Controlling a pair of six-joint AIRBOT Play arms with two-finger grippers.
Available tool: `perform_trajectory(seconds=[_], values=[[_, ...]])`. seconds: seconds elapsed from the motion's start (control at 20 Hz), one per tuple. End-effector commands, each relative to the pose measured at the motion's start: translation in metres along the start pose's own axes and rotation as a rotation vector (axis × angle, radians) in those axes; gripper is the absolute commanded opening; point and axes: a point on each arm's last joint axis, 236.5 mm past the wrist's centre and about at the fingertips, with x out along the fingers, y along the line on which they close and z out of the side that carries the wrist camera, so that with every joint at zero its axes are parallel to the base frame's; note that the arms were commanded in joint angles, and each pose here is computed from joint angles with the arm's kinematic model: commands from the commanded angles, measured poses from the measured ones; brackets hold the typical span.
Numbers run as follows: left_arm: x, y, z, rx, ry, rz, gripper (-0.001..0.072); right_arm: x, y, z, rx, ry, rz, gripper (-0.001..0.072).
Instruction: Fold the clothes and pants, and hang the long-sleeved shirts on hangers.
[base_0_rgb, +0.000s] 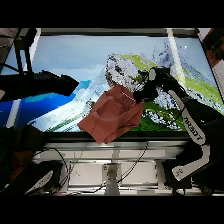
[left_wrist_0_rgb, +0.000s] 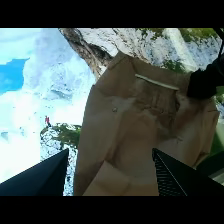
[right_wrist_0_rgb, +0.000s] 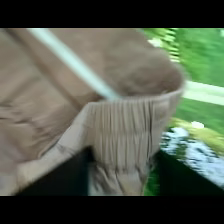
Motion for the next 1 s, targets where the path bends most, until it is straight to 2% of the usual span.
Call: perform_trajectory(seconds=[0.0, 0.1, 0.15, 0.3, 0.6, 0.75, 0.95], values=[[0.015, 0.006, -0.021, -0.016, 0.060, 0.005, 0.0558, 0.005, -0.020, -0.002, 0.001, 0.019, -0.089, 0.0279], [0.027, 0.010, -0.040, -0.029, 0.110, 0.009, 0.0557, 0.005, -0.016, -0.002, 0.004, 0.017, -0.074, 0.0076], [0.034, 0.013, -0.050, -0.036, 0.133, 0.012, 0.0558, 0.005, -0.013, -0.002, 0.007, 0.017, -0.061, 0.0023], [0.058, 0.024, -0.091, -0.076, 0.219, 0.026, 0.0558, 0.002, -0.011, -0.003, 0.008, 0.014, -0.054, 0.0023], [0.092, 0.028, -0.184, -0.272, 0.393, 0.021, 0.0561, -0.002, -0.011, -0.003, 0.004, 0.008, -0.053, 0.0023], [0.103, 0.043, -0.203, -0.279, 0.318, 0.054, 0.0559, -0.002, -0.011, -0.002, 0.004, 0.004, -0.052, 0.0023], [0.111, 0.070, -0.245, -0.522, 0.292, 0.131, 0.0553, -0.002, -0.011, 0.000, 0.004, -0.003, -0.051, 0.0023]])
